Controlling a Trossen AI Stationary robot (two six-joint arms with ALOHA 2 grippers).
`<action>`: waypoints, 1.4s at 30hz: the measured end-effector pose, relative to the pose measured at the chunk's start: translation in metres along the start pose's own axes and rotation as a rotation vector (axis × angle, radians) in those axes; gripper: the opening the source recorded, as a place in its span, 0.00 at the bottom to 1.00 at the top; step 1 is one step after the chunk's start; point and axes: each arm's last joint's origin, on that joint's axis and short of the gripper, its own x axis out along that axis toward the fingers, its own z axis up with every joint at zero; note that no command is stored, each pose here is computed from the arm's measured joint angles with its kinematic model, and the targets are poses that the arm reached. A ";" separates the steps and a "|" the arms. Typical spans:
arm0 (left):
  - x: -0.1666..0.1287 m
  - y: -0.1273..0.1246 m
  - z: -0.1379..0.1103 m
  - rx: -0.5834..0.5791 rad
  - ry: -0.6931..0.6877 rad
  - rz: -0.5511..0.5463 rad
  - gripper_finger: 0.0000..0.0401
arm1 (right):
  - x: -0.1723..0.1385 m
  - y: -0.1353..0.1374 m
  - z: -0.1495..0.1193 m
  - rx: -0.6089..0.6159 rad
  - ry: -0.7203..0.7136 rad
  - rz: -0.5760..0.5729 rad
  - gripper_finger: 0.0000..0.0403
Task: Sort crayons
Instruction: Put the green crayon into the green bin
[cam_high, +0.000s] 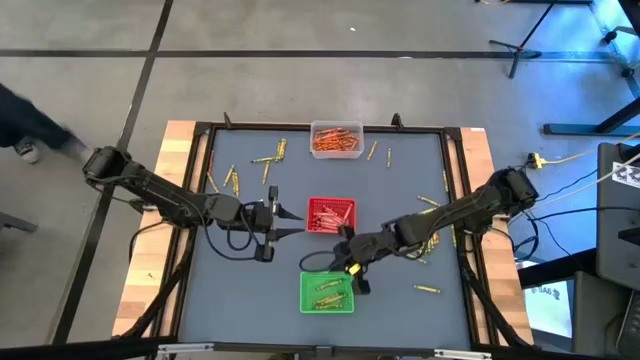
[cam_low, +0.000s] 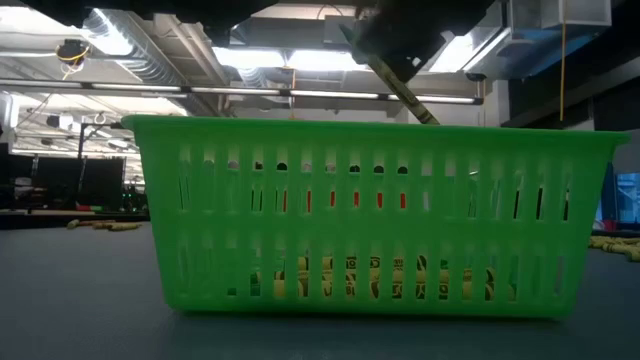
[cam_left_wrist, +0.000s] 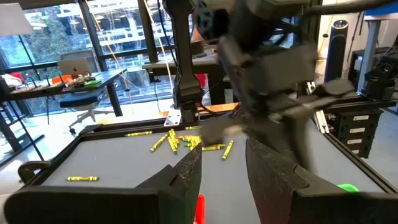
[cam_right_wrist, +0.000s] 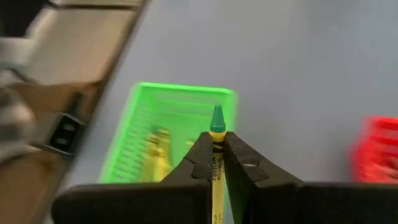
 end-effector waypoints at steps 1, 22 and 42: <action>0.000 0.000 0.000 0.000 0.000 0.000 0.27 | 0.005 0.003 -0.001 0.006 -0.005 0.027 0.04; 0.000 0.001 0.000 0.000 0.000 0.003 0.27 | 0.026 0.009 -0.004 0.082 0.077 0.181 0.39; 0.000 0.001 0.000 0.000 0.000 0.002 0.27 | -0.088 -0.004 0.016 0.031 0.304 -0.279 0.44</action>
